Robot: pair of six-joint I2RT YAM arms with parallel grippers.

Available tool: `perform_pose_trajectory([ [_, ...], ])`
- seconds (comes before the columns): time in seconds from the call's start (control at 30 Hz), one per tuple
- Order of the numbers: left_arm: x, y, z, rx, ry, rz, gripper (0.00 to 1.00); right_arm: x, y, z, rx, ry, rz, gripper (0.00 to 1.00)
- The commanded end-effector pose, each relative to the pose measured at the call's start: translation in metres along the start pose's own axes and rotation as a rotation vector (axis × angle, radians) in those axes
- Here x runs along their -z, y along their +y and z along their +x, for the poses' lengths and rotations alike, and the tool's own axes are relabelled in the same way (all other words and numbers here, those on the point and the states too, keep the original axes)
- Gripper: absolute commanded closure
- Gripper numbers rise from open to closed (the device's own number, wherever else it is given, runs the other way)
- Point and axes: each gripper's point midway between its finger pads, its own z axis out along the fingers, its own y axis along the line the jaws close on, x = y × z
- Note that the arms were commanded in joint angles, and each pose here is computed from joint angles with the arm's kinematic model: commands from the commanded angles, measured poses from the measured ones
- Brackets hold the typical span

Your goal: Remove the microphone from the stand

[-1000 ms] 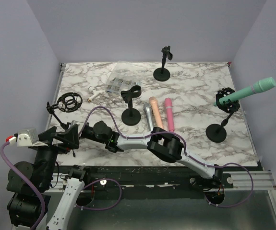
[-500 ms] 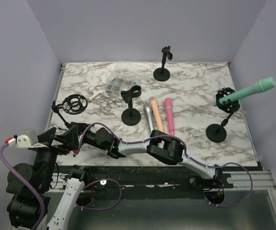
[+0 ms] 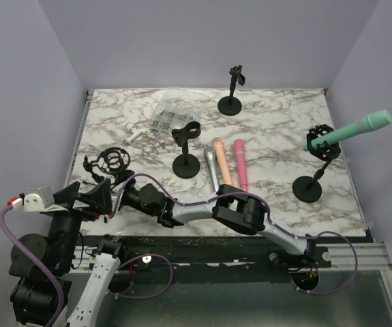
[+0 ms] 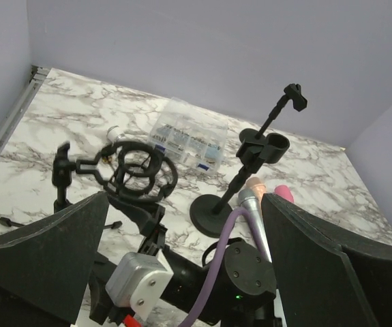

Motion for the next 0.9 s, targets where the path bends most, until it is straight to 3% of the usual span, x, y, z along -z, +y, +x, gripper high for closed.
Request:
perform_pose_trajectory([
  [0.0, -0.002, 0.000, 0.000, 0.008, -0.009, 0.000, 0.02, 0.014, -0.046, -0.037, -0.143, -0.027, 0.104, 0.15],
  [0.33, -0.017, -0.005, -0.001, 0.029, -0.012, 0.014, 0.01, 0.096, -0.071, -0.033, -0.337, 0.110, 0.108, 0.11],
  [0.67, -0.051, -0.016, 0.023, 0.084, 0.017, 0.077, 0.01, 0.211, -0.096, -0.015, -0.624, 0.426, 0.150, 0.10],
  [0.87, -0.063, -0.019, 0.035, 0.091, 0.047, 0.097, 0.01, 0.301, -0.124, 0.007, -0.743, 0.641, 0.340, 0.05],
])
